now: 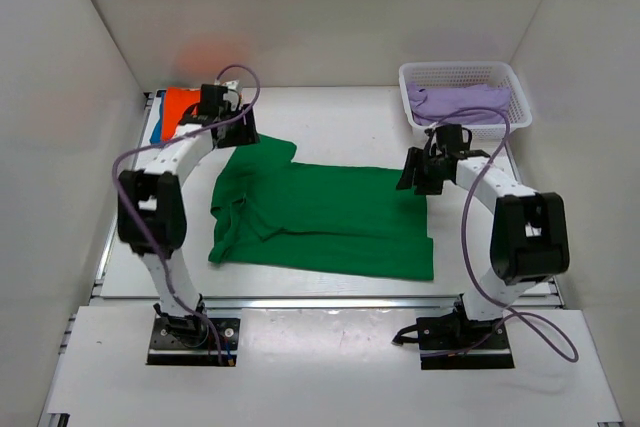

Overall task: Fold and stack the t-shirts
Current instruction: Grap the side of the flattened tshirt furthest away from the robot with both arms

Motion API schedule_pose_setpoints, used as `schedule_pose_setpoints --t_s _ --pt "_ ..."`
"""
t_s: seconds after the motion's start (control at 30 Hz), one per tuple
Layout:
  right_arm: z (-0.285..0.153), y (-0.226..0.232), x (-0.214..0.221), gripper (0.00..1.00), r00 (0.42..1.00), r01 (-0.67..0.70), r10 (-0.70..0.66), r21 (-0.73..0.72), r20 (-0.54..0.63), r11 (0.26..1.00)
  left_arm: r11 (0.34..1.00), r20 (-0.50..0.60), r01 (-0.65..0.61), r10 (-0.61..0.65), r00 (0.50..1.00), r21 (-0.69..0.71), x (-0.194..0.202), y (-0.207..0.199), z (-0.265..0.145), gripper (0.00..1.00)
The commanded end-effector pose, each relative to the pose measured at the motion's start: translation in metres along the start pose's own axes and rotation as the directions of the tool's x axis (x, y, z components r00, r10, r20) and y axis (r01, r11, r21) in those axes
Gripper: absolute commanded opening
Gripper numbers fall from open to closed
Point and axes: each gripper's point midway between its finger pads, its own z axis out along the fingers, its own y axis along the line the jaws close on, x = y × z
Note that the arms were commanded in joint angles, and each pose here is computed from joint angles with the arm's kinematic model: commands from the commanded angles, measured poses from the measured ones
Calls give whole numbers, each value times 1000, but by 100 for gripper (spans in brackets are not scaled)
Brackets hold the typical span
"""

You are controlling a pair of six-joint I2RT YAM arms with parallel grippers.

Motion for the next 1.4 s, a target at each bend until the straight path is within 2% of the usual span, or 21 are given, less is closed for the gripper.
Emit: schedule_pose_setpoints --t_s 0.0,0.13,0.23,0.37,0.67,0.77,0.83,0.87,0.93,0.97,1.0,1.03,1.13,1.23,1.3,1.33,1.37 --pt "-1 -8 -43 52 995 -5 -2 68 102 998 993 15 -82 83 996 -80 -26 6 21 70" --pt "8 -22 -54 54 995 -33 22 123 93 992 980 -47 -98 91 995 -173 -29 25 57 72" --pt "14 -31 -57 53 995 -48 35 149 89 988 962 -127 -105 74 989 -252 -17 48 72 72" --pt "20 -36 -69 53 993 -60 43 160 108 985 947 -159 -95 47 986 -308 -4 69 82 76" --pt "30 -41 -84 53 992 -55 35 165 124 985 939 -244 -120 40 969 -322 29 87 88 75" --pt "35 -45 -92 54 990 -56 32 178 134 982 948 -285 -143 59 957 -285 36 80 93 66" --pt "43 -49 -93 53 991 -62 37 192 130 979 951 -313 -160 73 947 -265 42 79 95 49" --pt "44 -49 -96 53 990 -65 39 195 136 979 954 -308 -154 69 949 -259 39 78 98 47" --pt "54 -55 -93 53 993 -61 39 214 108 975 959 -335 -161 76 939 -234 46 72 100 26" --pt "55 -56 -95 54 994 -56 33 228 104 972 959 -350 -166 79 933 -227 49 72 100 19" --pt "59 -58 -94 54 996 -53 33 236 89 970 961 -352 -165 78 933 -223 49 72 101 6" --pt "63 -59 -95 55 996 -45 24 252 86 967 961 -366 -170 81 927 -218 53 71 102 0" --pt "73 -61 -91 54 998 -32 16 269 63 963 961 -385 -185 93 918 -208 57 70 101 0" --pt "74 -60 -92 39 998 -28 12 268 62 963 958 -386 -205 114 915 -202 55 70 99 0" --pt "73 -57 -91 9 998 -19 2 276 61 961 961 -376 -196 111 920 -196 52 69 96 0" --pt "73 -56 -93 2 998 -21 3 266 66 964 961 -376 -198 113 920 -196 51 68 95 0" --pt "72 -54 -93 0 998 -22 5 259 65 966 961 -365 -197 115 924 -193 47 68 93 0"
